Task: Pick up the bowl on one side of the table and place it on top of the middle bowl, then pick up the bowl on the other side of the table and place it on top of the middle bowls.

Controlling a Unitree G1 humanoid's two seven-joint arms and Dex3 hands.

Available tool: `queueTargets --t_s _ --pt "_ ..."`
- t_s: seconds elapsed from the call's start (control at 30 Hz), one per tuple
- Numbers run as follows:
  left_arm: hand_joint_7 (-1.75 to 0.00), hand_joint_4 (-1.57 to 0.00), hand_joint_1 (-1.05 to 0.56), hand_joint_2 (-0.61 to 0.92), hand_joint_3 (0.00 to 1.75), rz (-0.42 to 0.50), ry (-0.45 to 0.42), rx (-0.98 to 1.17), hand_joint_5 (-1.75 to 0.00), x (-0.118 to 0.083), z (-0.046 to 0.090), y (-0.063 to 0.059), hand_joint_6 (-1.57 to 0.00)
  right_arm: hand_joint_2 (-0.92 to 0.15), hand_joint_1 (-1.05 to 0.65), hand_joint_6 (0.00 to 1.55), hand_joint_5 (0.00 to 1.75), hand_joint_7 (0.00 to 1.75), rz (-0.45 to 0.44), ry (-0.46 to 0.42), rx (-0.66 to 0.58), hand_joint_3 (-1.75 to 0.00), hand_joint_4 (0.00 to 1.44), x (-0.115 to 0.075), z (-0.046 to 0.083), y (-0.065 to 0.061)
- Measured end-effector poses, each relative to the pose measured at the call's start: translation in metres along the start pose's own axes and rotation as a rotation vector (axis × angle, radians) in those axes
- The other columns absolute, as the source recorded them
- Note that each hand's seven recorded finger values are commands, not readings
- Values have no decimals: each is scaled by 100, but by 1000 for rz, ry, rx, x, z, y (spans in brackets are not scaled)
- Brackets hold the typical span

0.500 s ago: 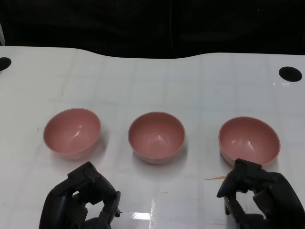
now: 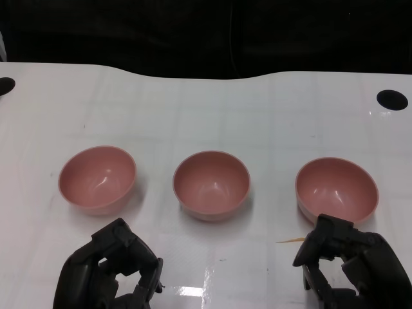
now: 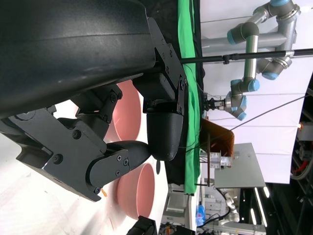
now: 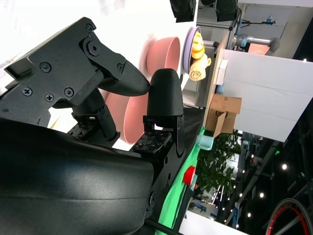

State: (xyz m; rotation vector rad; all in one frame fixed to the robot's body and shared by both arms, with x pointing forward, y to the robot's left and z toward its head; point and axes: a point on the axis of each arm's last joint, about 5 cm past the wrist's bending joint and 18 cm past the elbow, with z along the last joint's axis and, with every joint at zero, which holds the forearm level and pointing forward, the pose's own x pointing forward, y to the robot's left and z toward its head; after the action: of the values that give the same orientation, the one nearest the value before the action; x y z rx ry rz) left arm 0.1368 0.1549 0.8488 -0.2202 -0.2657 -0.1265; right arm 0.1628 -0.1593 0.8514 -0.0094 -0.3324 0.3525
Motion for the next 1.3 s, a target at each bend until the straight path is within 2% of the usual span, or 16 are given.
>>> queueTargets --t_s 0.07,0.1,0.13,0.17,0.2,0.23,0.37,0.6,0.63,0.67,0.77,0.9,1.07,1.2,1.3 --pt "-146 -86 -16 55 100 0 0 0 -169 0 0 0 -80 -47 -19 84 170 136 0 0 0 -121 86 0 0 0" --pt "-147 -86 -15 54 102 0 0 0 -169 0 0 0 -80 -58 -20 78 148 117 -5 2 -9 -96 78 0 0 0" --pt "-147 -86 -15 53 104 0 0 0 -169 0 0 0 -80 -74 -21 78 130 96 -14 6 -24 -64 74 0 0 -1" --pt "-147 -86 -15 53 105 0 0 0 -169 0 0 0 -80 -81 -21 78 123 88 -27 9 -41 -50 73 0 1 -2" --pt "-147 -86 -15 53 105 0 0 0 -169 0 0 0 -80 -83 -22 74 115 76 -42 12 -64 -40 68 1 1 -3" --pt "-146 -86 -15 53 105 0 0 0 -169 0 0 0 -80 -85 -23 71 108 63 -54 13 -85 -33 64 2 2 -5" --pt "-146 -86 -15 53 105 0 0 0 -168 0 0 0 -81 -90 -26 64 98 41 -58 25 -147 -17 58 4 3 -10" --pt "-146 -86 -15 52 107 0 0 -1 -168 0 0 0 -81 -92 -27 64 96 35 -65 38 -200 -13 57 5 6 -13" --pt "-146 -87 -15 53 107 0 0 -1 -168 0 0 0 -81 -92 -30 58 78 24 -66 41 -205 -7 47 5 6 -13" --pt "-146 -87 -15 53 106 0 0 -1 -169 0 0 0 -81 -92 -33 56 69 17 -68 45 -218 -4 43 5 6 -13" --pt "-147 -86 -15 54 105 -2 -2 1 -171 0 0 0 -80 -91 -45 49 59 6 -76 54 -322 -1 35 8 10 -20" --pt "-148 -86 -15 54 104 -4 -3 3 -171 0 1 -1 -80 -90 -49 45 56 3 -84 47 -428 0 28 13 16 -25" --pt "-148 -86 -15 55 104 -4 -3 4 -171 0 1 -1 -80 -91 -52 43 55 1 -89 56 -448 0 25 14 16 -25" --pt "-148 -86 -15 55 103 -6 -2 9 -171 0 1 -1 -80 -92 -63 33 51 0 -48 93 -653 -2 21 17 22 -30" --pt "-149 -86 -15 56 103 -6 -2 10 -172 0 1 -1 -79 -92 -64 32 51 0 -54 98 -702 -3 21 17 24 -32"
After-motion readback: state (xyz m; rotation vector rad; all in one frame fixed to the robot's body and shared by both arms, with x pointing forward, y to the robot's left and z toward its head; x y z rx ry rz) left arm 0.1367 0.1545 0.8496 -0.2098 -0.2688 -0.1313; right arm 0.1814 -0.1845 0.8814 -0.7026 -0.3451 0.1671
